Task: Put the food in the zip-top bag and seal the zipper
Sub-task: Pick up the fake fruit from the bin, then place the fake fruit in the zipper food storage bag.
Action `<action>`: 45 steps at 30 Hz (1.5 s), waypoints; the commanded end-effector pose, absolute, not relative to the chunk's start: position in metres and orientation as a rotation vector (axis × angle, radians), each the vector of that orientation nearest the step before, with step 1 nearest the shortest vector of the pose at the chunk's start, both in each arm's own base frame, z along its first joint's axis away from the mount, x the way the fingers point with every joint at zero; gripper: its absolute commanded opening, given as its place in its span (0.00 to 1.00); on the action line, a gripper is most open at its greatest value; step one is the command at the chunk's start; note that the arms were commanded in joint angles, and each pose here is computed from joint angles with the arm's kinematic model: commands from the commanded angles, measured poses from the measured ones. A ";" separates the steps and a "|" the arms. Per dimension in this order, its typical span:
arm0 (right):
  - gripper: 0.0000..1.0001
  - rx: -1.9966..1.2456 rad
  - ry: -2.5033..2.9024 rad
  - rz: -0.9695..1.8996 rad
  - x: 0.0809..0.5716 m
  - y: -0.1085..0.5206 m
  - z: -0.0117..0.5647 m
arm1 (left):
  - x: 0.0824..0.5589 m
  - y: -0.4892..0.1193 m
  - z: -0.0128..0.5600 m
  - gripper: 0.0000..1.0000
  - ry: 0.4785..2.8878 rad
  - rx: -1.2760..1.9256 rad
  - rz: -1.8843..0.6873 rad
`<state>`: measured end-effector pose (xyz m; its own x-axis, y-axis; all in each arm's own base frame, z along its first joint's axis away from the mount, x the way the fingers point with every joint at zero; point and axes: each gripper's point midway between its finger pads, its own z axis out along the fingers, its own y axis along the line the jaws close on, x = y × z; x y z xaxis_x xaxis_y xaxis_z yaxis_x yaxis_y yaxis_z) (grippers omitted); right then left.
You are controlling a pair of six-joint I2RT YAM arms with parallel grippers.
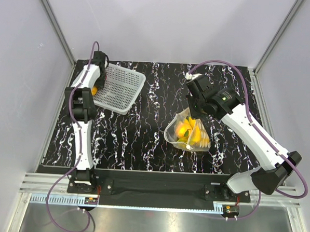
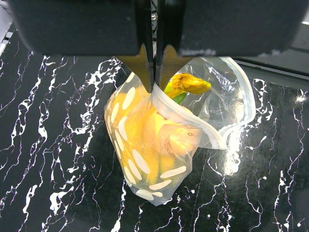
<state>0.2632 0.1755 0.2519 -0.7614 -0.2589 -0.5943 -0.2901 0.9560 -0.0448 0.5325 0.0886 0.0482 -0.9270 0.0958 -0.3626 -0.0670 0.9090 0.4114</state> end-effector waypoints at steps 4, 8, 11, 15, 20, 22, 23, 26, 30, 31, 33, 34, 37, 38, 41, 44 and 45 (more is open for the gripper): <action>0.00 -0.381 2.436 0.067 0.265 0.175 0.261 | 0.536 0.072 0.144 0.22 2.439 -0.125 0.408; 0.00 -0.381 2.441 0.056 0.266 0.174 0.260 | 0.511 0.049 0.216 0.21 2.299 -0.177 0.233; 0.00 -0.390 2.441 0.028 0.266 0.170 0.256 | 0.483 0.025 0.255 0.23 2.167 -0.244 0.047; 0.00 -0.389 2.441 0.011 0.266 0.168 0.251 | 0.443 -0.031 0.289 0.24 1.987 -0.296 -0.272; 0.00 -0.377 2.429 0.020 0.264 0.166 0.255 | 0.378 -0.128 0.339 0.24 1.822 -0.094 -0.585; 0.00 -0.369 2.427 0.001 0.264 0.162 0.255 | 0.360 -0.155 0.343 0.24 1.797 -0.057 -0.671; 0.00 -0.370 2.425 0.002 0.263 0.162 0.255 | 0.340 -0.177 0.354 0.24 1.760 0.002 -0.750; 0.00 -0.374 2.431 0.003 0.260 0.160 0.255 | 0.304 -0.215 0.362 0.25 1.661 0.045 -0.953; 0.00 -0.374 2.436 0.021 0.257 0.161 0.255 | 0.265 -0.250 0.367 0.26 1.568 0.109 -1.086; 0.00 -0.378 2.437 0.034 0.256 0.162 0.255 | 0.254 -0.259 0.363 0.26 1.559 0.120 -1.096; 0.00 -0.380 2.434 0.050 0.255 0.164 0.255 | 0.243 -0.268 0.367 0.26 1.510 0.148 -1.119; 0.00 -0.382 2.437 0.060 0.254 0.164 0.255 | 0.232 -0.277 0.360 0.26 1.512 0.168 -1.144; 0.00 -0.389 2.439 0.086 0.252 0.168 0.254 | 0.218 -0.294 0.360 0.26 1.480 0.186 -1.183; 0.00 -0.390 2.440 0.086 0.253 0.168 0.252 | 0.214 -0.299 0.355 0.26 1.481 0.197 -1.188; 0.00 -0.392 2.445 0.096 0.252 0.170 0.253 | 0.210 -0.321 0.348 0.28 1.469 0.227 -1.179; 0.00 -0.391 2.446 0.104 0.251 0.171 0.256 | 0.214 -0.349 0.341 0.28 1.501 0.277 -1.192; 0.00 -0.389 2.446 0.107 0.251 0.170 0.257 | 0.214 -0.362 0.329 0.28 1.530 0.309 -1.188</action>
